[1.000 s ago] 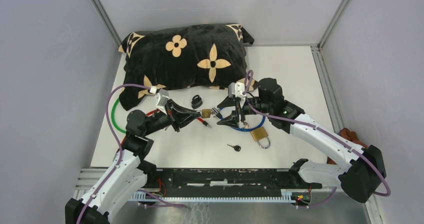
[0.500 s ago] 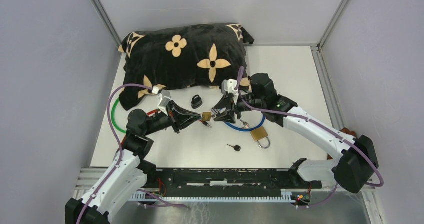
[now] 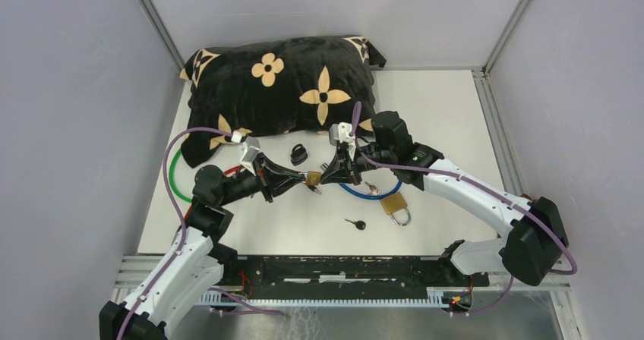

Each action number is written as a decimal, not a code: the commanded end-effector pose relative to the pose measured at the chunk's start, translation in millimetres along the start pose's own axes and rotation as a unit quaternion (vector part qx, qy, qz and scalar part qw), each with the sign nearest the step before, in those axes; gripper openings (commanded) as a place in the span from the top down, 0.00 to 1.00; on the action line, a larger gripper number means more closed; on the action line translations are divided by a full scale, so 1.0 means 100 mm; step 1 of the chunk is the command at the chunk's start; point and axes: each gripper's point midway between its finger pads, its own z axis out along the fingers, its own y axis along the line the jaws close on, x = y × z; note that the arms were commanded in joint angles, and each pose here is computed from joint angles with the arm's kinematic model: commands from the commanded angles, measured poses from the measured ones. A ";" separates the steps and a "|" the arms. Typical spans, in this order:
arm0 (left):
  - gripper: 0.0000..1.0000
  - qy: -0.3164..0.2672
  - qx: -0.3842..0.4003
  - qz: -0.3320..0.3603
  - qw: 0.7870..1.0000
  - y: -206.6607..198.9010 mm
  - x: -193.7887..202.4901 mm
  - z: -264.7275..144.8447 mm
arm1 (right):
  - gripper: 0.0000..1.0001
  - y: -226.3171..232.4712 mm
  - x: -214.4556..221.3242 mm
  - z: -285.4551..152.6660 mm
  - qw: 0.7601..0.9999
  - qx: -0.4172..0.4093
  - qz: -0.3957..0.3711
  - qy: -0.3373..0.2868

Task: Lock with the key
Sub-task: Lock the lock, then place the key at the center of the board, then place the lock at the center of the board.

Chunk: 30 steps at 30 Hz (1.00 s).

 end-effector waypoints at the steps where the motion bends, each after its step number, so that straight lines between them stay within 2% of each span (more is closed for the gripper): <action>1: 0.98 -0.016 -0.010 0.032 0.999 0.00 -0.20 0.01 | 1.00 -0.11 0.08 -0.11 0.999 0.044 0.011 0.016; 7: 0.98 -0.010 -0.067 0.039 0.997 0.24 -0.22 -0.04 | 1.00 -0.22 0.84 -0.49 0.981 0.134 0.116 0.077; 11: 0.98 0.020 -0.054 0.063 0.996 0.24 -0.12 -0.05 | 1.00 -0.07 1.17 -0.55 0.973 0.137 0.165 0.090; 13: 0.98 0.059 -0.038 0.083 0.994 0.24 0.08 -0.05 | 1.00 0.02 1.28 -0.53 0.968 0.125 0.194 0.096; 15: 0.98 0.133 -0.021 0.085 0.987 0.21 0.45 -0.06 | 1.00 0.09 1.43 -0.54 0.960 0.121 0.224 0.114; 17: 0.98 0.213 0.016 0.093 0.972 0.11 0.84 -0.05 | 1.00 0.17 1.60 -0.58 0.949 0.125 0.252 0.142; 19: 0.98 0.269 0.054 0.083 0.958 -0.02 1.09 -0.02 | 1.00 0.26 1.73 -0.63 0.937 0.128 0.278 0.168; 22: 0.98 0.301 0.087 0.040 0.949 -0.14 1.24 0.15 | 1.00 0.40 1.84 -0.71 0.922 0.136 0.311 0.185; 25: 0.98 0.319 0.096 -0.070 0.940 -0.27 1.37 0.33 | 1.00 0.54 1.97 -0.75 0.905 0.142 0.350 0.194; 27: 0.98 0.327 0.067 -0.157 0.929 -0.27 1.52 0.39 | 1.00 0.59 2.12 -0.80 0.892 0.156 0.367 0.212; 30: 0.98 0.327 0.022 -0.203 0.923 -0.18 1.76 0.42 | 1.00 0.58 2.33 -0.89 0.876 0.190 0.372 0.240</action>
